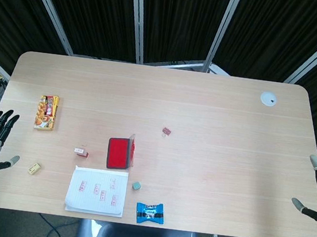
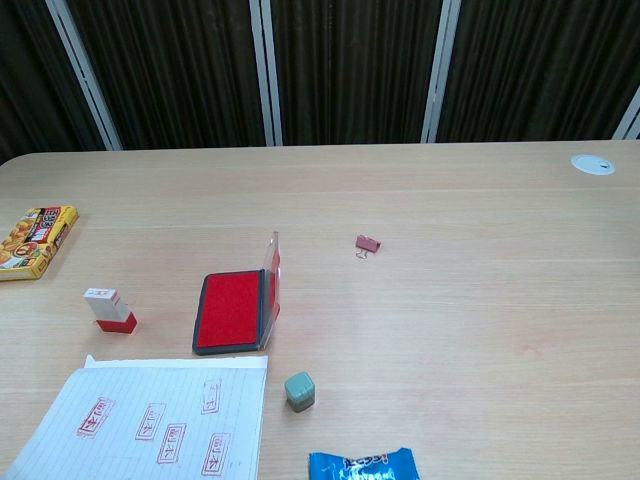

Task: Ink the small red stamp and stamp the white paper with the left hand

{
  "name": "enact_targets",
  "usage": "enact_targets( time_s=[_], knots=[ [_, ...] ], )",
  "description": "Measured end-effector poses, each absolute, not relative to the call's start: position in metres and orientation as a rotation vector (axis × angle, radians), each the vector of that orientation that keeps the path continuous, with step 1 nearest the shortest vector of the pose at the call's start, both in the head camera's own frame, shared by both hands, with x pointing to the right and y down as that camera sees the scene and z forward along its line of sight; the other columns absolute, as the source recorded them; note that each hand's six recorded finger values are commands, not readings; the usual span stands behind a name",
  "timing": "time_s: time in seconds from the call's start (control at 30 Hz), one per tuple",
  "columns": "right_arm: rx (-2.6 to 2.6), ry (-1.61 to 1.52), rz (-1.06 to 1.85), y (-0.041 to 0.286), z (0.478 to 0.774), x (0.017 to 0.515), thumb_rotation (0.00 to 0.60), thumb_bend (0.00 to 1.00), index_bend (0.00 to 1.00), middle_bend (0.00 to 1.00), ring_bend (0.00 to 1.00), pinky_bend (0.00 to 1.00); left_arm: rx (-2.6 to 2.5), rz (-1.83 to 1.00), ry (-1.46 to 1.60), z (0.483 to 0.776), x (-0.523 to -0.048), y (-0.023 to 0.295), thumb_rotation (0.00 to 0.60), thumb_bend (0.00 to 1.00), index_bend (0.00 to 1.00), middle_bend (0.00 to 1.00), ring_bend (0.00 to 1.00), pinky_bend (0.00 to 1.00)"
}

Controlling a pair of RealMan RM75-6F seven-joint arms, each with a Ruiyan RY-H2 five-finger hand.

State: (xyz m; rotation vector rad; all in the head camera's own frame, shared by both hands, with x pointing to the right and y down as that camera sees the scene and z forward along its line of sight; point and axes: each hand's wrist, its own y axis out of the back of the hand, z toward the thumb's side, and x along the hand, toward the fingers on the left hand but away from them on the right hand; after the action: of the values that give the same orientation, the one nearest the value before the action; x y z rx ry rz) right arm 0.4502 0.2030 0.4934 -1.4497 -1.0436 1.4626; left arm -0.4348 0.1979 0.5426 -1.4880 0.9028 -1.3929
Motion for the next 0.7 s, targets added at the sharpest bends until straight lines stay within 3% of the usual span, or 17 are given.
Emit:
enact_targets(
  time_s=[0.3, 0.37, 0.4, 0.47, 0.53, 0.7],
  knots=[
    [-1.446, -1.041, 1.474, 0.205, 0.494, 0.453, 0.6, 0.0, 0.0, 0.0, 0.0, 0.0, -1.492, -1.405, 0.888, 0.547, -0.434, 0.198, 0.6, 0.0, 0.0, 0.0, 0.0, 0.0],
    [-1.445, -1.045, 1.478, 0.205, 0.494, 0.454, 0.6, 0.0, 0.0, 0.0, 0.0, 0.0, -1.496, -1.408, 0.875, 0.551, -0.432, 0.198, 0.6, 0.0, 0.0, 0.0, 0.0, 0.04],
    [-1.446, -1.047, 1.477, 0.204, 0.494, 0.454, 0.6, 0.0, 0.0, 0.0, 0.0, 0.0, -1.499, -1.408, 0.866, 0.553, -0.431, 0.197, 0.6, 0.0, 0.0, 0.0, 0.06, 0.14],
    [-1.445, -1.053, 1.476, 0.204, 0.493, 0.453, 0.6, 0.0, 0.0, 0.0, 0.0, 0.0, -1.508, -1.403, 0.849, 0.559, -0.427, 0.196, 0.6, 0.01, 0.0, 0.0, 0.28, 0.41],
    [-1.443, -1.057, 1.475, 0.203, 0.493, 0.453, 0.6, 0.0, 0.0, 0.0, 0.0, 0.0, -1.519, -1.386, 0.838, 0.565, -0.421, 0.192, 0.6, 0.02, 0.0, 0.0, 0.55, 0.64],
    [-1.432, -1.07, 1.49, 0.2, 0.493, 0.457, 0.6, 0.0, 0.0, 0.0, 0.0, 0.0, -1.579, -1.392, 0.798, 0.584, -0.406, 0.184, 0.6, 0.03, 0.0, 0.0, 0.72, 0.78]
  ],
)
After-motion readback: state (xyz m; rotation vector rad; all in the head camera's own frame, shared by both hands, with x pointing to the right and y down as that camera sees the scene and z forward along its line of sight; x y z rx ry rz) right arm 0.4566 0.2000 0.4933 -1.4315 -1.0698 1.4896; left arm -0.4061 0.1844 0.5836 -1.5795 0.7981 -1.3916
